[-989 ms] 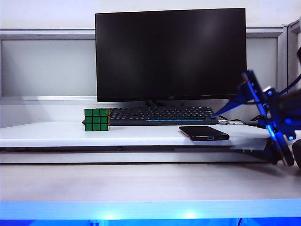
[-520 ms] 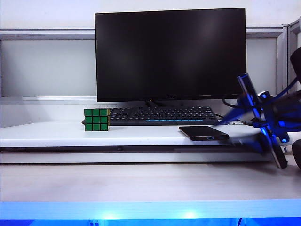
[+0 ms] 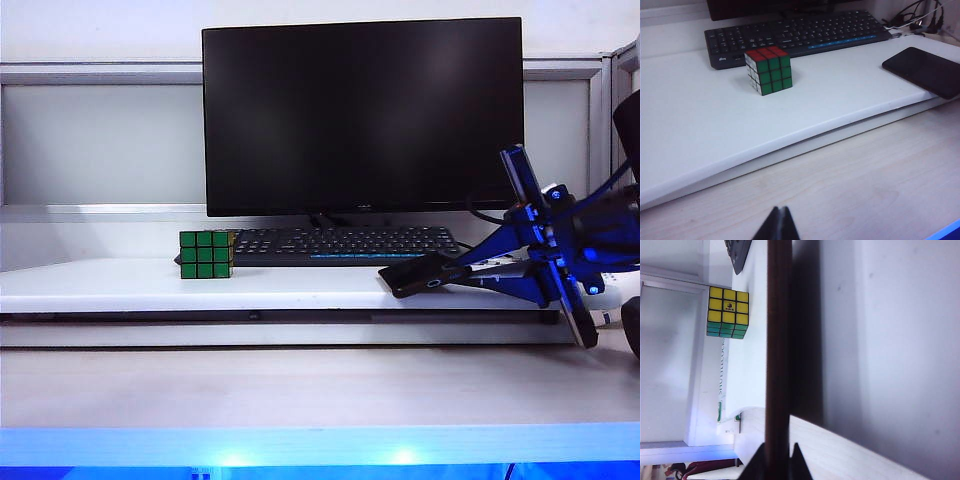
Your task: Put the phone on top of the Rubik's Cube.
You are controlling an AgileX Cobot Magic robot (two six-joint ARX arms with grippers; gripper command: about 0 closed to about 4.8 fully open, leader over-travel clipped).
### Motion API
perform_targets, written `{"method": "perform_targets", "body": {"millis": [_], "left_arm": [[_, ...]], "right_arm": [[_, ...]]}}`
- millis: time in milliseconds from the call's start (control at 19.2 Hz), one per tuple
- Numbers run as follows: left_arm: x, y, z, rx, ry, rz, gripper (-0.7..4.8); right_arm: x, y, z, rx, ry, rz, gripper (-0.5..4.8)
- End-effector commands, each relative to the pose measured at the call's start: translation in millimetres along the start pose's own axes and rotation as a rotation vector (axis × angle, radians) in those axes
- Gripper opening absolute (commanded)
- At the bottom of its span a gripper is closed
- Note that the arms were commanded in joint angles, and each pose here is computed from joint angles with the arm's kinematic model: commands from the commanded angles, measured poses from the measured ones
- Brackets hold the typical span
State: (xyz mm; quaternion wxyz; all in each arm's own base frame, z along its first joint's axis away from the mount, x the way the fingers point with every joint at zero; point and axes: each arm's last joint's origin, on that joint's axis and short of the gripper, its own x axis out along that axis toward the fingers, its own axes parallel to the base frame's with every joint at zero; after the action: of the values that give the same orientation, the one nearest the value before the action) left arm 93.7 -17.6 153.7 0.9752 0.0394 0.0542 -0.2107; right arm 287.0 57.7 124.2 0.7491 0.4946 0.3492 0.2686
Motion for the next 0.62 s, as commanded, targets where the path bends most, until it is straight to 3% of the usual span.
{"method": "perform_targets", "body": {"millis": [52, 624], "left_arm": [[0, -1.8, -2, -0.006, 0.012, -0.059, -0.05], [0, -3.4, -1, -0.005, 0.002, -0.116, -0.05]], "right_arm": [[0, 3, 1, -0.013, -0.007, 0.025, -0.09], [10, 31, 14, -0.057, 0.013, 0.177, -0.09]]}}
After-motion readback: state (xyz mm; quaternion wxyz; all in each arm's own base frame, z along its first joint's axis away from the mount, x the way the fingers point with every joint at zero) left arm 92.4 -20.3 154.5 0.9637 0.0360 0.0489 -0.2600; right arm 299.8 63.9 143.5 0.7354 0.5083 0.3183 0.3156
